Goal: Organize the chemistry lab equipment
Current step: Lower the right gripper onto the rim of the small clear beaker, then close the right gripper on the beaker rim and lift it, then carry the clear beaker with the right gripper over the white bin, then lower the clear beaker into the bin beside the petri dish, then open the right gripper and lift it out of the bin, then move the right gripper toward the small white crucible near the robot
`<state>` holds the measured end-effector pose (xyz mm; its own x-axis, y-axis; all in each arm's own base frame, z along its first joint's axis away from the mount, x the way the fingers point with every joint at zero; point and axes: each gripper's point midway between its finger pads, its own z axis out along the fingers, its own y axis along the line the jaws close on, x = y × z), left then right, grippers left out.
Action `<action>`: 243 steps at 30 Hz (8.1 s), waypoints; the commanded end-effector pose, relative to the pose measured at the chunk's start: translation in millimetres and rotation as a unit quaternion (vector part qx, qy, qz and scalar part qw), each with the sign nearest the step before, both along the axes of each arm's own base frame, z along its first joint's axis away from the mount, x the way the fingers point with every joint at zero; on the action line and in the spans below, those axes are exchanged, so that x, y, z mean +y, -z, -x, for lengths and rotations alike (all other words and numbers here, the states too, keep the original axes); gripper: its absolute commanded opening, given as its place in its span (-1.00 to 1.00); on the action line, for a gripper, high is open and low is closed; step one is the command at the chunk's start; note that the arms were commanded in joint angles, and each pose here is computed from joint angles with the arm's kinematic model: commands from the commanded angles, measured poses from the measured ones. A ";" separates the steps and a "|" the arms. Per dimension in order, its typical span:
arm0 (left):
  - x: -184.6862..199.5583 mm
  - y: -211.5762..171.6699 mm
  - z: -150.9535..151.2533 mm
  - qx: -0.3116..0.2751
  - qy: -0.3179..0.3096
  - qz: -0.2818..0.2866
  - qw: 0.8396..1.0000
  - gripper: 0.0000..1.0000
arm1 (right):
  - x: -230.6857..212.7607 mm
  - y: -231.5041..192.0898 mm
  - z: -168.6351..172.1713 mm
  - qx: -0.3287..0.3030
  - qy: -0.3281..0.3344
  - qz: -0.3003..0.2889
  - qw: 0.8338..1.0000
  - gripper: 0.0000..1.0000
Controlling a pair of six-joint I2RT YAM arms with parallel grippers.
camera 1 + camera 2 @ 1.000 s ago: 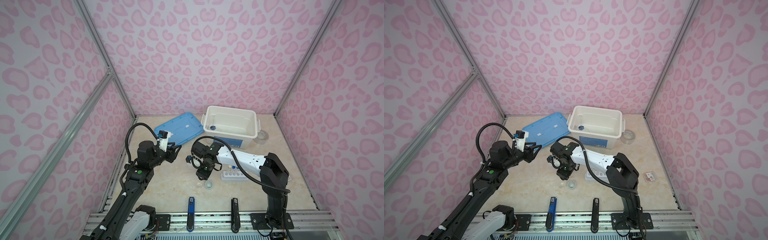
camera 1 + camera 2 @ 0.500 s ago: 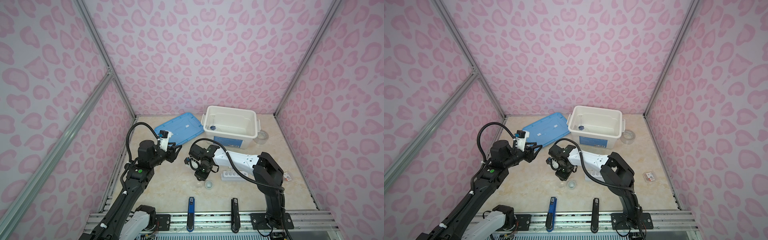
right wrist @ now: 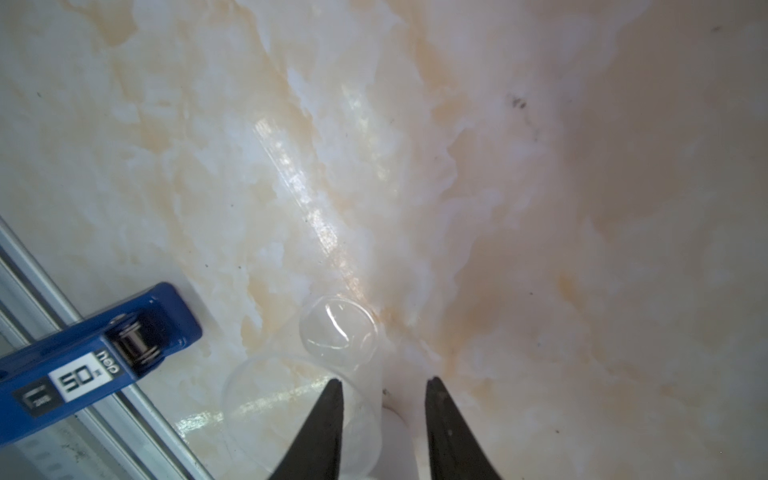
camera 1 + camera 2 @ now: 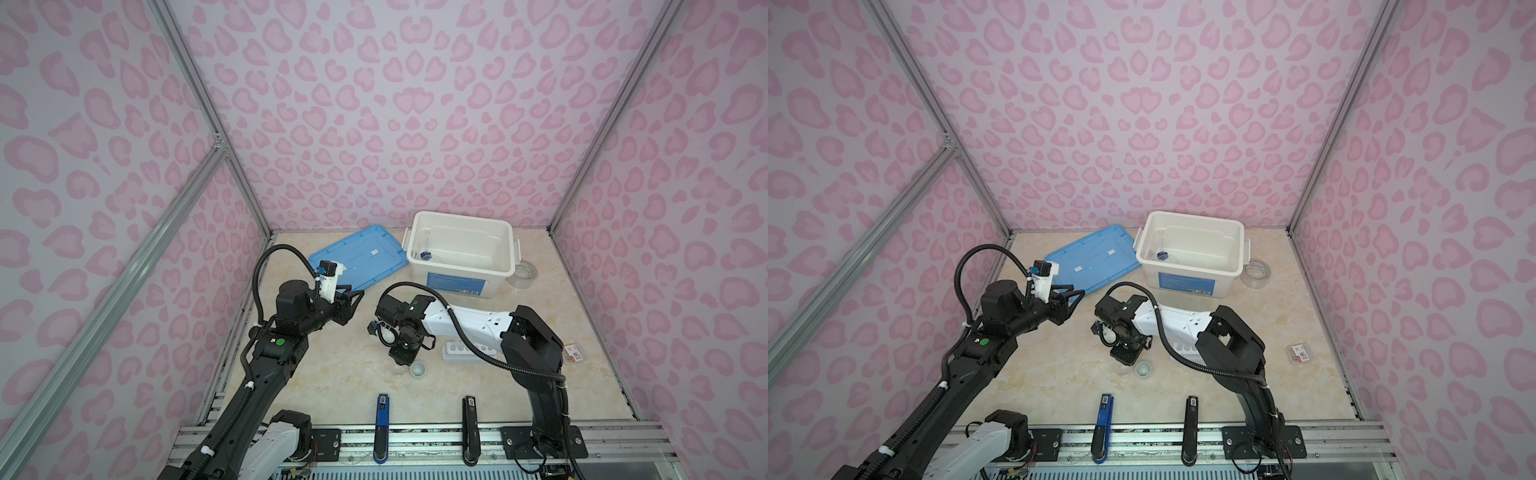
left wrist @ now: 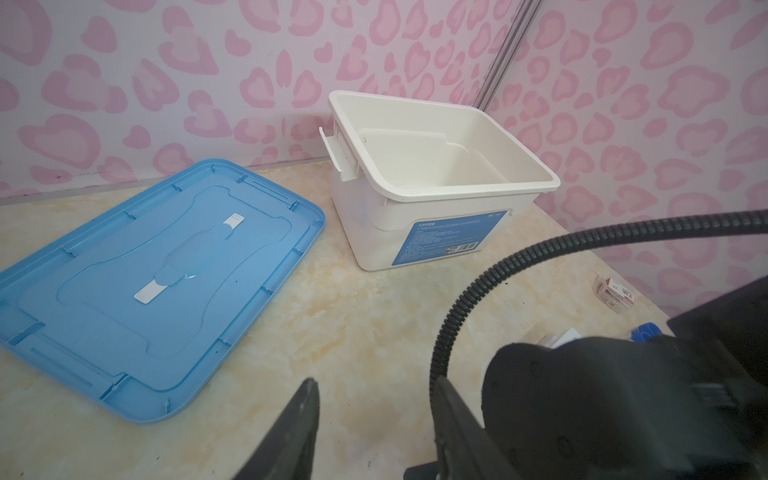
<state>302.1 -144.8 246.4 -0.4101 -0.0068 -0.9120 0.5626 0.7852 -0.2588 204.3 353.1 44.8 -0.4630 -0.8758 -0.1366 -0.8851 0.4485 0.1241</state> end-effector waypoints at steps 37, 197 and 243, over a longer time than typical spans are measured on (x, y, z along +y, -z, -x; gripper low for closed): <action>-2.8 -6.8 0.3 -0.012 0.009 0.006 1.000 -0.06 | -1.8 1.9 -8.6 -0.022 0.023 0.026 0.999 -0.83; -34.2 -6.8 -4.3 -0.001 0.051 -0.036 0.998 -0.05 | -197.0 -75.5 -369.7 -0.218 0.361 -0.027 0.906 -0.67; -46.6 -6.7 11.9 -0.008 0.103 -0.028 0.994 -0.05 | -92.4 -192.7 -146.8 -0.262 0.164 -0.071 0.948 -0.21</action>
